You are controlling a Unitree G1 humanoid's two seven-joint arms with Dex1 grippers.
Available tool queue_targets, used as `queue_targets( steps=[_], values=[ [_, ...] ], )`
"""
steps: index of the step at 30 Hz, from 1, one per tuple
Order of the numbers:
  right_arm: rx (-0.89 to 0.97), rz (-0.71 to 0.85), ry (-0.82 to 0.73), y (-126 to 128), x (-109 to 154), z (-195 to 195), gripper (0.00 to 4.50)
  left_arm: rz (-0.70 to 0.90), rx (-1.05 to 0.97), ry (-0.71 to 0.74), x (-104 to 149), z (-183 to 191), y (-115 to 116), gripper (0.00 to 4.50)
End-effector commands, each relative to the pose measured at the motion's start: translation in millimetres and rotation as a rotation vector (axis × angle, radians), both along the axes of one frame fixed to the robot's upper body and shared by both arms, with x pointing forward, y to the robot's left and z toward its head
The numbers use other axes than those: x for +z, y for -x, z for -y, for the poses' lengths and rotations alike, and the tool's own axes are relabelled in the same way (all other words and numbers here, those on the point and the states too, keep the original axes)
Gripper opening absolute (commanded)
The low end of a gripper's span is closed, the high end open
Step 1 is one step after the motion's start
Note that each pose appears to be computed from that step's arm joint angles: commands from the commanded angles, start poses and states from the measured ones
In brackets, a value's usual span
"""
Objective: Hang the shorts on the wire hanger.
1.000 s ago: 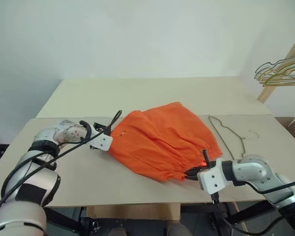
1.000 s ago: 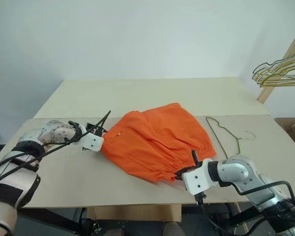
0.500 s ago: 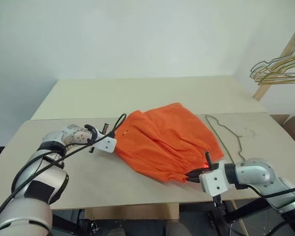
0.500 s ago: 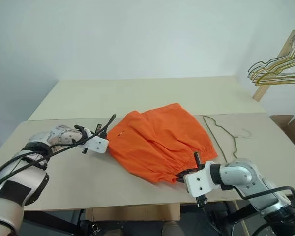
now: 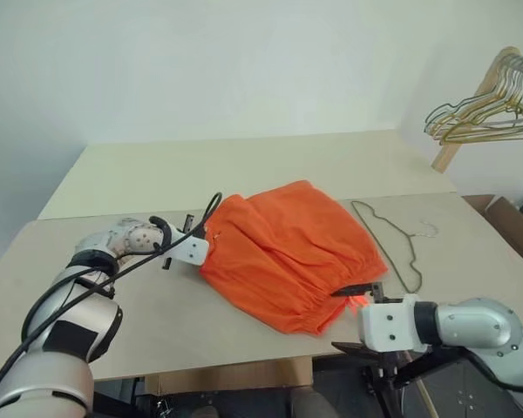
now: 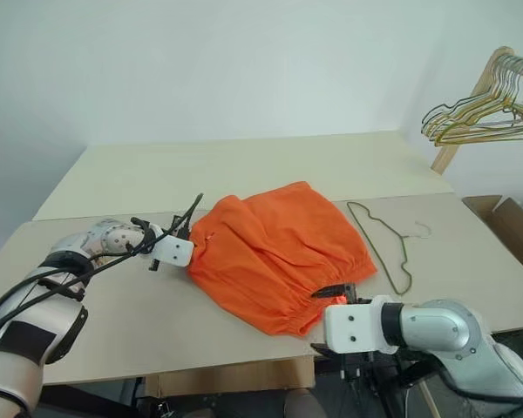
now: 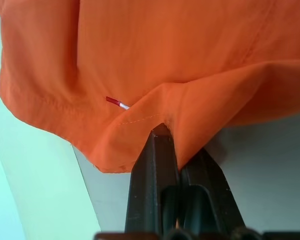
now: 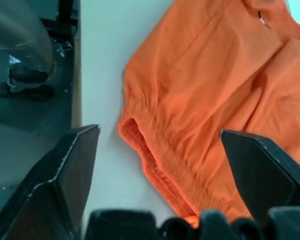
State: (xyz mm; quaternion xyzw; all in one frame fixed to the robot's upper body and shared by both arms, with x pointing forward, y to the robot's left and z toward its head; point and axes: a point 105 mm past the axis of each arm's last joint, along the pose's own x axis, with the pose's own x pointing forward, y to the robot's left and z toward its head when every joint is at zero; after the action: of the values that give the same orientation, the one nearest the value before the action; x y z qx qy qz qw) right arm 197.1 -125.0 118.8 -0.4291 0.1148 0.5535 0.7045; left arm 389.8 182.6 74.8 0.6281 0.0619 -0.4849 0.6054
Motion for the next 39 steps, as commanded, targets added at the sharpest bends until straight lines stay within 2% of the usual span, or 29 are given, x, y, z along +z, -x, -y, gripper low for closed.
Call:
queue_targets(
  steps=[1,5,11,16,19,30,31,35,39],
  values=[
    [-0.091,-0.032,-0.006,1.7,-1.8,-11.9,4.47,0.030,-0.016,0.046,14.3,2.1,-1.2,0.00],
    [-0.233,-0.046,0.030,-14.6,-14.6,-14.4,4.47,0.022,-0.021,0.054,15.9,0.9,1.0,0.00],
    [-0.266,-0.067,0.092,-21.9,-30.3,-26.7,4.47,0.016,-0.021,0.067,19.7,-2.6,3.7,0.00],
    [-0.315,-0.018,0.143,-34.3,-39.8,-32.1,4.47,0.015,-0.017,0.077,22.7,-6.3,5.7,0.00],
    [-0.331,0.017,0.170,-41.5,-39.8,-30.5,3.92,0.011,-0.013,0.078,23.4,-8.4,6.8,0.00],
    [-0.351,0.105,0.221,-48.0,-30.1,-9.0,0.17,0.001,0.022,0.090,25.7,-20.0,10.8,0.00],
    [-0.348,0.120,0.227,-48.8,-28.7,-5.9,0.01,-0.005,0.027,0.090,25.5,-22.2,12.2,0.00],
    [-0.295,0.191,0.219,-51.2,-19.4,0.8,0.01,-0.011,0.051,0.092,26.5,-29.5,15.0,0.00],
    [-0.246,0.206,0.173,-52.1,-9.5,1.8,0.01,-0.050,0.124,0.217,32.7,-22.0,9.0,0.00]
  ],
)
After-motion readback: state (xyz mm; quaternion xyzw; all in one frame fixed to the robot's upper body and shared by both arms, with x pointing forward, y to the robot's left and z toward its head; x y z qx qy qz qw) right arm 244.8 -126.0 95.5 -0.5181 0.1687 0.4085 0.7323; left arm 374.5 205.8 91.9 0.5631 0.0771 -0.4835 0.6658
